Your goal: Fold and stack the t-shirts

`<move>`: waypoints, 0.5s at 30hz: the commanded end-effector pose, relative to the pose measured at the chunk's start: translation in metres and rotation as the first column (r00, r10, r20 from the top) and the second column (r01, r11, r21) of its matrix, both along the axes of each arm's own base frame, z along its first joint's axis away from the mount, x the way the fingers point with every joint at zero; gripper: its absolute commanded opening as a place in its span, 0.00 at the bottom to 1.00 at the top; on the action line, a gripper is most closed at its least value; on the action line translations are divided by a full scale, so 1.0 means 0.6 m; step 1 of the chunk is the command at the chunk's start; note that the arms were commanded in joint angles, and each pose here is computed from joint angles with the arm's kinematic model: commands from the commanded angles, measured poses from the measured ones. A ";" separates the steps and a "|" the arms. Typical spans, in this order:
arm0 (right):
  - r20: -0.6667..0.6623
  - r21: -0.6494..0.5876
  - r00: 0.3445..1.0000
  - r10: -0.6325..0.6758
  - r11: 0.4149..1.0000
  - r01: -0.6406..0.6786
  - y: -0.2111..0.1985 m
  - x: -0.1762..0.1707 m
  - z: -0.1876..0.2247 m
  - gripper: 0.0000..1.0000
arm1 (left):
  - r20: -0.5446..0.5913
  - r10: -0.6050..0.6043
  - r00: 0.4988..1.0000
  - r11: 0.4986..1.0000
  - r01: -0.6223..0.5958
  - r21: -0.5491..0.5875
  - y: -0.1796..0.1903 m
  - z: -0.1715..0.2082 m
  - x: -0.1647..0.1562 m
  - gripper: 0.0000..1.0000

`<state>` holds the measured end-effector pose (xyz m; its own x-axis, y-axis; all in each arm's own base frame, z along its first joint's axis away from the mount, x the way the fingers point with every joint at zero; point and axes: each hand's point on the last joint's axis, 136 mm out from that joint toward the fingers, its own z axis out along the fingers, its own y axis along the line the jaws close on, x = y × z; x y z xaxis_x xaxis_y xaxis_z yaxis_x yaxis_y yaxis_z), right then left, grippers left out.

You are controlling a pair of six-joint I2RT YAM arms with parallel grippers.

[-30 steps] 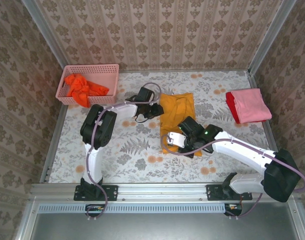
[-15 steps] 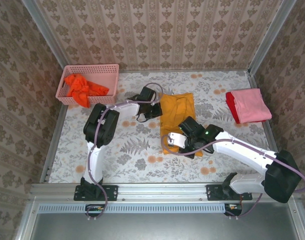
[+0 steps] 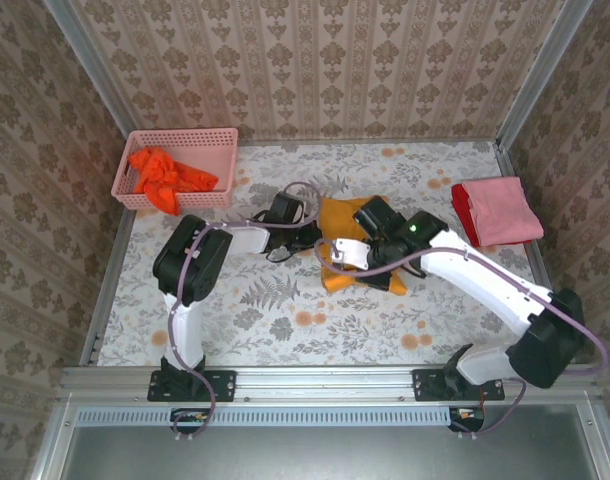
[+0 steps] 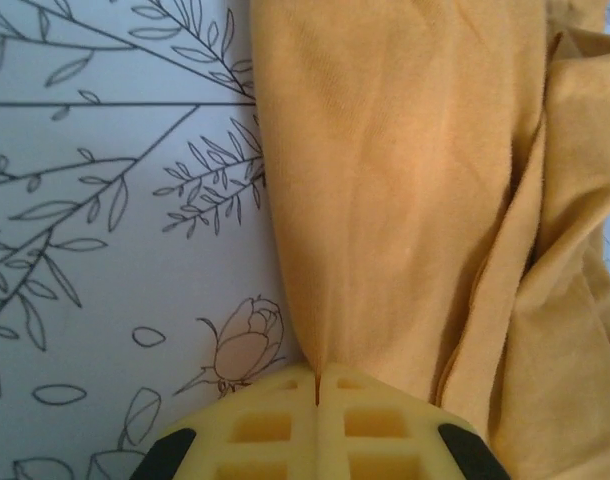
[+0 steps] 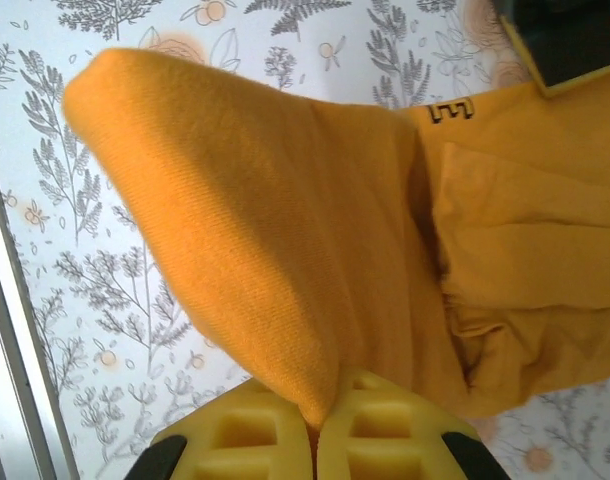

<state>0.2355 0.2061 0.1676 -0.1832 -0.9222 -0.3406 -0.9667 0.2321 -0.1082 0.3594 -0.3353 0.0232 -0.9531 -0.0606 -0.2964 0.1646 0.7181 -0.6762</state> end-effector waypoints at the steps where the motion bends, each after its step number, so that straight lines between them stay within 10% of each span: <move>1: -0.040 -0.043 0.997 0.061 0.997 -0.063 -0.013 0.018 0.014 0.00 | -0.222 -0.030 0.975 0.998 0.039 0.039 0.024 -0.066 -0.088 0.00; 15: -0.028 -0.052 0.995 0.100 0.994 -0.101 -0.013 0.169 0.039 0.00 | -0.370 0.029 0.928 0.999 -0.013 0.046 0.069 -0.121 -0.073 0.00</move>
